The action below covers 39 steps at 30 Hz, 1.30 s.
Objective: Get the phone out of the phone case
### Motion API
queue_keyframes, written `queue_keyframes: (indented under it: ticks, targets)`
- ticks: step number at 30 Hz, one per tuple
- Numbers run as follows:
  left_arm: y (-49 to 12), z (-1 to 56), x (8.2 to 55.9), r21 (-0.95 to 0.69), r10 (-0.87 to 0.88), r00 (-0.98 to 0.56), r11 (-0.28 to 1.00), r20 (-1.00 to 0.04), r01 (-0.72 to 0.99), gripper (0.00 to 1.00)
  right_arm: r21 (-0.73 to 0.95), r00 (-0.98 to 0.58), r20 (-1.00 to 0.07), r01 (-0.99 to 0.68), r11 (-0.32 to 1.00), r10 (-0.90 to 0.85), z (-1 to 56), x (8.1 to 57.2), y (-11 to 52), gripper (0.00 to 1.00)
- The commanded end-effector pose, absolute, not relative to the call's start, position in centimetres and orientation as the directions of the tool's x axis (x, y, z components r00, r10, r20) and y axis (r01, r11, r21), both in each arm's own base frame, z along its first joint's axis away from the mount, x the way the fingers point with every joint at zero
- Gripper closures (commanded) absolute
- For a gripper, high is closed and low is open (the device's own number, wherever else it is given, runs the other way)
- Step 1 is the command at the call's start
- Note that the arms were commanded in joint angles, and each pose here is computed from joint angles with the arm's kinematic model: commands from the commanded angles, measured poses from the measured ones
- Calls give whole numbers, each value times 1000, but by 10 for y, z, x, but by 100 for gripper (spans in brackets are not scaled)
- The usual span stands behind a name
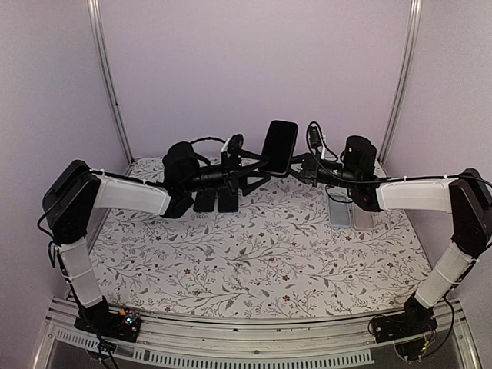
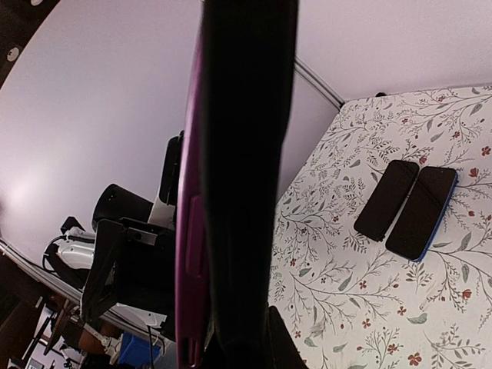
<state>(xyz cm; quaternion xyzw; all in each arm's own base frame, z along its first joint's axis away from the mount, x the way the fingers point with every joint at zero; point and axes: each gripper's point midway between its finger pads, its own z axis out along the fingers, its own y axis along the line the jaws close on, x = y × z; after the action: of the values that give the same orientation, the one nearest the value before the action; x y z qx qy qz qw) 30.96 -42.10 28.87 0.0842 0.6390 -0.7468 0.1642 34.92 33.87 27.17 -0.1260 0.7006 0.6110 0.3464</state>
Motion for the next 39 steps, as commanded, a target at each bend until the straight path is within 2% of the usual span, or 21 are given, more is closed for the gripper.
queue_keyframes:
  ticks: [1,20,26,31,39]
  targets:
    - [-419,283,319,-929,-192,-925,-116,-327,352,26,681,-644,-724,-723,112,246,319,325,348,99]
    - [-412,296,318,-911,-238,-915,-179,-327,372,26,667,-633,-738,-736,112,232,315,320,353,99]
    - [-409,300,317,-903,-252,-913,-209,-321,375,28,668,-633,-739,-734,124,231,311,321,354,99]
    - [-408,299,317,-904,-262,-912,-208,-316,373,32,665,-629,-742,-735,134,232,310,321,353,99]
    - [-409,295,320,-912,-266,-912,-185,-313,367,47,660,-626,-748,-739,138,221,308,319,355,99]
